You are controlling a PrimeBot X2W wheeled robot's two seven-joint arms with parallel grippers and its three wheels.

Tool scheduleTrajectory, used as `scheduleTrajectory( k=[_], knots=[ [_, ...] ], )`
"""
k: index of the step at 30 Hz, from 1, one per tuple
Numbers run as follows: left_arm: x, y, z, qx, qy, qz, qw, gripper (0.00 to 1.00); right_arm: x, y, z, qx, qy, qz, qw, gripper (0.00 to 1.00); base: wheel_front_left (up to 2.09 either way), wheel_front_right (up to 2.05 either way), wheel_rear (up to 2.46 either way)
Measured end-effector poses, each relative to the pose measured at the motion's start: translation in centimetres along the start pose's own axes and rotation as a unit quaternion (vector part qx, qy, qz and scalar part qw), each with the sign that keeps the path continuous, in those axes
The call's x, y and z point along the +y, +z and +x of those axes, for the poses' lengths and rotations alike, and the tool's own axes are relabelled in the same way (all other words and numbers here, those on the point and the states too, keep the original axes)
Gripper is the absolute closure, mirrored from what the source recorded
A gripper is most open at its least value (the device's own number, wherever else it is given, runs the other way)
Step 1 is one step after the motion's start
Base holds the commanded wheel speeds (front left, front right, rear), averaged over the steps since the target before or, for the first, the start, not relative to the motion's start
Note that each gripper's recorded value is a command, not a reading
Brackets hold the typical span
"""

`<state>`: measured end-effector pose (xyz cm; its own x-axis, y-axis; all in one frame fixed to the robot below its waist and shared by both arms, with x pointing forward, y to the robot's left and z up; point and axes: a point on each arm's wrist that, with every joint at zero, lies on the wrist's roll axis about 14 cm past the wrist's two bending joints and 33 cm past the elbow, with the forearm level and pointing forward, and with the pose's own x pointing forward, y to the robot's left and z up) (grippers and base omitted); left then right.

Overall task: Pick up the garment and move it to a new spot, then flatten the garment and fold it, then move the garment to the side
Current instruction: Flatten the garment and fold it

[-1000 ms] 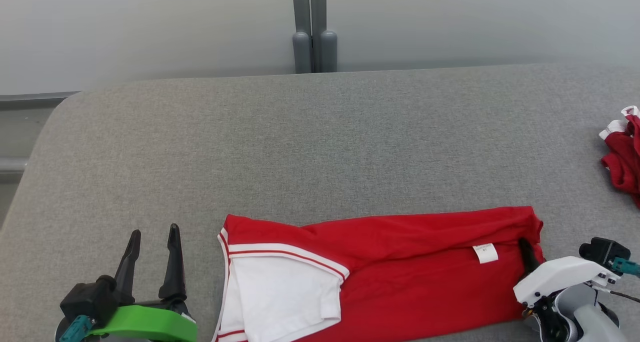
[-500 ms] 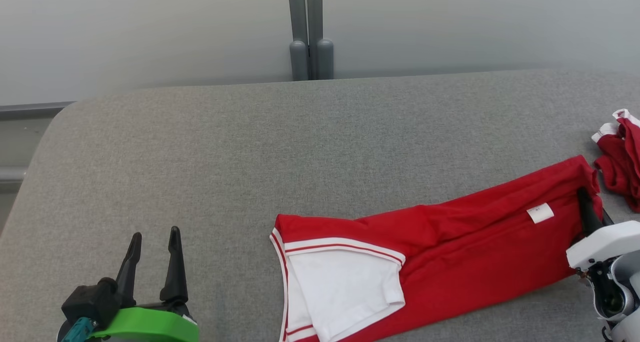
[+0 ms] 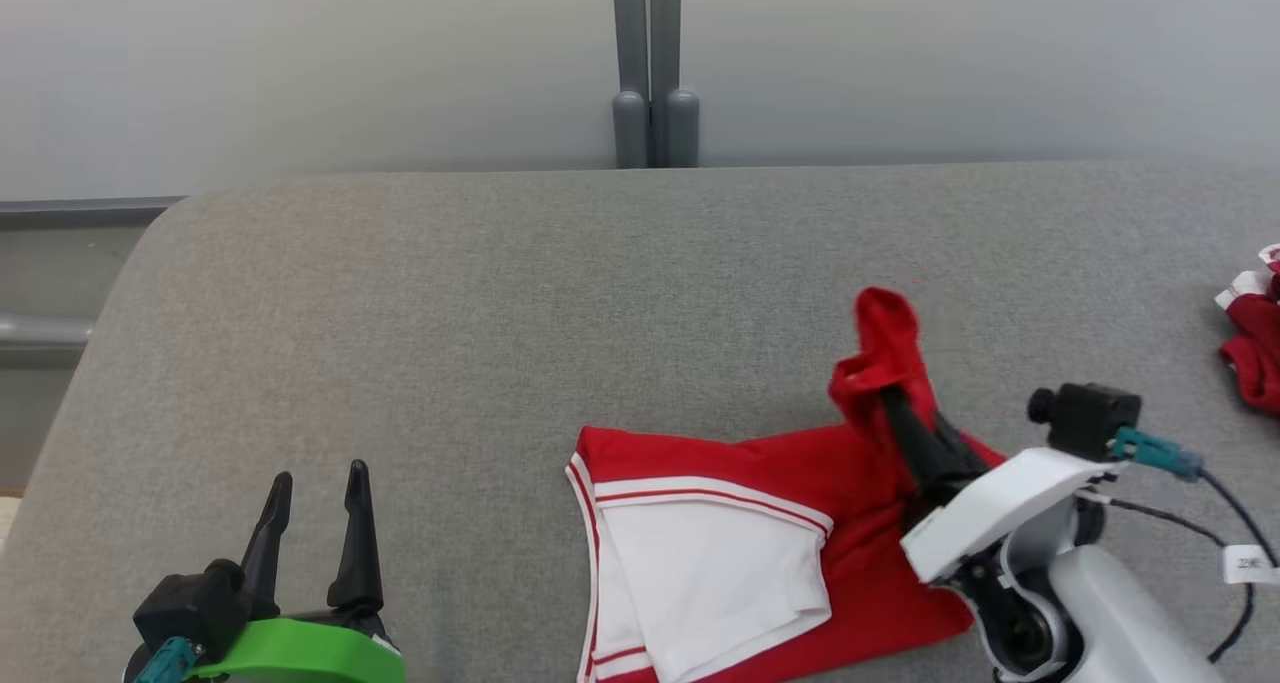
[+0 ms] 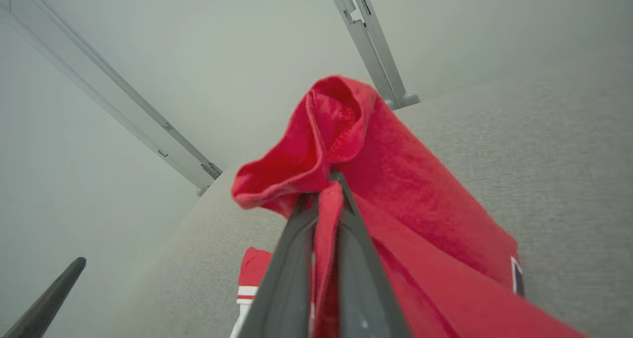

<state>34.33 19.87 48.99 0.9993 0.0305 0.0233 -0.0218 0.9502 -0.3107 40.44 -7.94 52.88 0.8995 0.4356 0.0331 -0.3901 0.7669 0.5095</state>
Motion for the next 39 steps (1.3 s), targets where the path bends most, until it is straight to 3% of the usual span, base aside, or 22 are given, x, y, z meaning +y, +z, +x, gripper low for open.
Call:
scheduleTrajectory(
  k=[4, 10, 21, 22, 23, 24, 25, 29, 33, 39],
  knots=[
    [1.0, 0.1, -0.6, -0.001, 0.016, 0.001, 1.000, 0.00, 3.8, -3.3, 1.1, 0.043, 0.043, 0.022, 0.998, 1.00, 0.00, 0.00, 0.00],
    [2.8, 0.5, -1.7, -0.006, 0.044, 0.004, 0.999, 0.00, 8.1, -9.1, 2.2, 0.121, 0.094, 0.012, 0.988, 1.00, 0.00, 0.00, 0.00],
    [5.7, 1.3, -3.8, -0.016, 0.092, 0.009, 0.996, 0.00, 10.1, -15.6, 3.0, 0.207, 0.112, 0.008, 0.972, 1.00, 0.00, 0.00, 0.00],
    [5.9, 1.4, -3.9, -0.016, 0.094, 0.009, 0.995, 0.00, 10.2, -15.8, 3.0, 0.210, 0.113, 0.009, 0.971, 0.91, 0.00, 0.00, 0.00],
    [6.0, 1.4, -4.0, -0.017, 0.096, 0.008, 0.995, 0.00, 10.3, -16.0, 3.0, 0.212, 0.115, 0.009, 0.970, 0.68, 0.00, 0.00, 0.00],
    [6.1, 1.4, -4.0, -0.017, 0.097, 0.007, 0.995, 0.00, 10.5, -16.1, 2.9, 0.214, 0.116, 0.012, 0.970, 0.13, 0.00, 0.00, 0.00],
    [6.1, 1.4, -3.9, -0.017, 0.097, 0.007, 0.995, 0.00, 10.6, -16.1, 2.8, 0.215, 0.116, 0.018, 0.970, 0.00, 0.00, 0.00, 0.00],
    [5.5, 1.3, -3.4, -0.015, 0.088, 0.005, 0.996, 0.00, 11.2, -15.2, 3.1, 0.198, 0.121, 0.032, 0.972, 0.00, 0.00, 0.00, 0.00],
    [4.6, 1.3, -2.7, -0.016, 0.073, 0.004, 0.997, 0.00, 11.8, -11.3, 3.9, 0.130, 0.135, 0.047, 0.981, 0.00, 0.00, 0.00, 0.00],
    [3.3, 0.9, -2.0, -0.012, 0.053, -0.001, 0.999, 0.00, 6.4, -3.3, 4.2, 0.018, 0.097, -0.002, 0.995, 0.00, 0.00, 0.00, 0.00]
  ],
)
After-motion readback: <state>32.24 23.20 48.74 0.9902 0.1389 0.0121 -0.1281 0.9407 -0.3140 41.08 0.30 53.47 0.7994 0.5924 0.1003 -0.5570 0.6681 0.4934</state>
